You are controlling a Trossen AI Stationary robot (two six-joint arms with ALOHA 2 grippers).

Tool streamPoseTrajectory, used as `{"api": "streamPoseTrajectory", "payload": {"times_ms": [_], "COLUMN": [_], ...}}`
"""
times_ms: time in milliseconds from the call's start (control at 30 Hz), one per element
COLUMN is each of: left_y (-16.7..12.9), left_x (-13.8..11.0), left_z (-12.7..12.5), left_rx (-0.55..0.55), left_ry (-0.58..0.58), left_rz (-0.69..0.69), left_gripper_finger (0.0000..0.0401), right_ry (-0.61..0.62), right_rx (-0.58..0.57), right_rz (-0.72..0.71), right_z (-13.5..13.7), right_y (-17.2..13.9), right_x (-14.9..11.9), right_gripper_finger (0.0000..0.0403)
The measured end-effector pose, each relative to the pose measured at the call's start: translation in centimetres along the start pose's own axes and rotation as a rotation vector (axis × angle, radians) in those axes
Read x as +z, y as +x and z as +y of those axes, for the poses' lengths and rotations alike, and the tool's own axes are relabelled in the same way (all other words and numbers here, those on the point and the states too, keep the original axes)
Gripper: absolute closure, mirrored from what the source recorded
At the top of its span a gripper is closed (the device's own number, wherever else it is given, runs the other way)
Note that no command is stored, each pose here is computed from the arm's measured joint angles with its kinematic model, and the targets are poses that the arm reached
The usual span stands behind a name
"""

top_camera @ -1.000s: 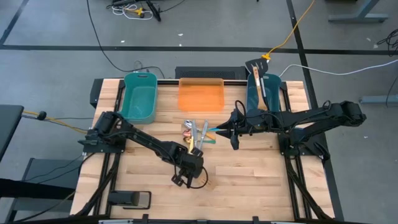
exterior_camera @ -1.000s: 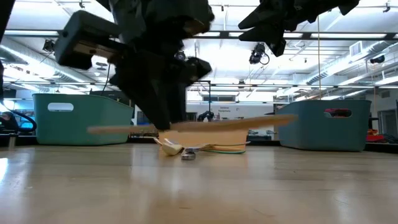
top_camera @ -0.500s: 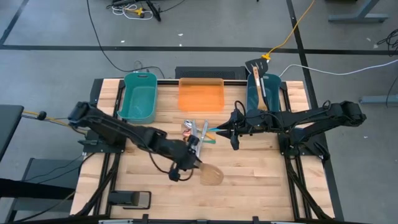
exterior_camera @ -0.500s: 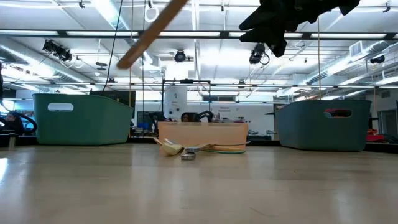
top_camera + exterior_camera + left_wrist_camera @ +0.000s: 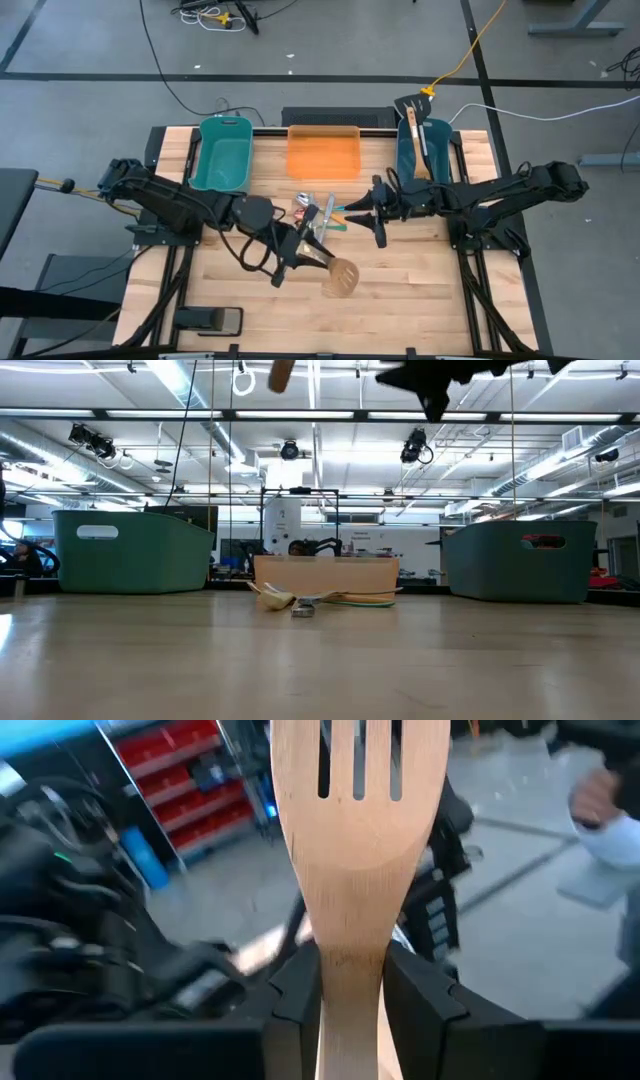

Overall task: Pick & Place Kitchen Items
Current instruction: Put the brown spoon into the blue bin

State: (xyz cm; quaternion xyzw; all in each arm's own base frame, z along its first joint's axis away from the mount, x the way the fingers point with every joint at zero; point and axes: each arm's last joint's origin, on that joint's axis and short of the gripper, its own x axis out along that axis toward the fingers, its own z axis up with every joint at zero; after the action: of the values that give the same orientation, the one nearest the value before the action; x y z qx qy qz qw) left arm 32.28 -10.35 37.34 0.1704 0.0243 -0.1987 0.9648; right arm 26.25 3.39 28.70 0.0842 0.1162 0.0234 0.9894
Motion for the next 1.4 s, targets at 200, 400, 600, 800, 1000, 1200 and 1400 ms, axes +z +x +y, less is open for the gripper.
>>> {"api": "streamPoseTrajectory", "payload": {"times_ms": [200, 400, 600, 800, 1000, 1200, 1400], "left_y": [-0.2, -0.4, -0.4, -0.5, -0.3, 0.2, 0.8], "left_x": [1.0, 1.6, 1.7, 2.0, 1.8, 1.5, 0.9], "left_z": [1.5, 2.4, 2.7, 2.7, 2.8, 2.7, 2.7], "left_rx": [0.073, 0.152, 0.164, 0.173, 0.187, 0.188, 0.198], "left_ry": [0.008, 0.000, -0.019, -0.023, -0.025, -0.022, -0.022], "left_rz": [-0.133, -0.206, -0.231, -0.258, -0.252, -0.248, -0.233], "left_gripper_finger": [0.0310, 0.0310, 0.0310, 0.0310, 0.0310, 0.0310, 0.0310], "right_ry": [-0.124, -0.212, -0.266, -0.259, -0.301, -0.310, -0.304], "right_rx": [0.090, 0.145, 0.171, 0.115, 0.098, 0.097, 0.098], "right_rz": [-0.084, -0.170, -0.222, -0.246, -0.282, -0.303, -0.337], "right_z": [2.1, 3.6, 4.4, 4.5, 4.7, 4.7, 4.8], "right_y": [-0.2, -0.6, -0.8, -0.7, 0.6, 0.7, 0.6], "right_x": [0.5, 1.0, 1.3, 1.4, 1.0, 1.1, 1.4], "right_gripper_finger": [0.0266, 0.0266, 0.0266, 0.0266, 0.0259, 0.0208, 0.0157]}}
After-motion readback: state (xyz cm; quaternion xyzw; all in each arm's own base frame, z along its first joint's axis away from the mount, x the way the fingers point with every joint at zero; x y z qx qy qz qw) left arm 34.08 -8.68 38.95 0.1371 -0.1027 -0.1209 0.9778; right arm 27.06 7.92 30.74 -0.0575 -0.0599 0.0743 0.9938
